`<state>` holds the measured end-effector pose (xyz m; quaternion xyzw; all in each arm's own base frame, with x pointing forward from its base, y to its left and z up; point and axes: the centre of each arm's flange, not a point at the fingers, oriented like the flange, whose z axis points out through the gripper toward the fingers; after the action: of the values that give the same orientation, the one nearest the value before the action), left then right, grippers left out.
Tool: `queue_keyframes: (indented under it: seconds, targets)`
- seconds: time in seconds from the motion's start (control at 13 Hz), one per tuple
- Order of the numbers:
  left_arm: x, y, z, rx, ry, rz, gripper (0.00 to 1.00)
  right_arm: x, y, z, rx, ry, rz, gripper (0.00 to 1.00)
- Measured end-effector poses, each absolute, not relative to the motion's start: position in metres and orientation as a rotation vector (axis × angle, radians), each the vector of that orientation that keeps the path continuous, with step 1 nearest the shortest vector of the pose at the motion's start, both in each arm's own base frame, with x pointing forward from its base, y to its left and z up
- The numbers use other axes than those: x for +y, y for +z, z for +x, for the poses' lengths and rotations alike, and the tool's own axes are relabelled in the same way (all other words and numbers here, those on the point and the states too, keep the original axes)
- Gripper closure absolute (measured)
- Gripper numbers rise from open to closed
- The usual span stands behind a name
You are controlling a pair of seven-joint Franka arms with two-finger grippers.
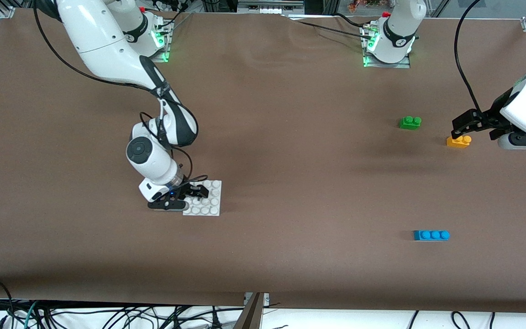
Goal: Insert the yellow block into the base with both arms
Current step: 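Push the white base plate with the right gripper toward the table middle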
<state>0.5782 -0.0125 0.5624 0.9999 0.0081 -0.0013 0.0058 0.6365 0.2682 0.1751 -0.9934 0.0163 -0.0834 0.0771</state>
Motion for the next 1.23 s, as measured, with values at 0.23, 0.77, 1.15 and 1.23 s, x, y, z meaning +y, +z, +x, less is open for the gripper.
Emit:
queue_keyframes:
  seconds: [0.23, 0.77, 1.15, 1.23]
  targets:
    - [-0.013, 0.562, 0.578, 0.025, -0.004, 3.130, 0.00, 0.319, 0.157, 0.621, 0.034, -0.235, -2.964, 0.34]
    - [-0.013, 0.562, 0.578, 0.025, -0.004, 3.130, 0.00, 0.386, 0.157, 0.600, 0.006, -0.244, -2.932, 0.34]
    - [-0.013, 0.562, 0.578, 0.025, -0.004, 3.130, 0.00, 0.443, 0.157, 0.574, -0.015, -0.243, -2.906, 0.34]
    - [-0.013, 0.562, 0.578, 0.025, -0.004, 3.130, 0.00, 0.456, 0.156, 0.569, -0.015, -0.244, -2.899, 0.34]
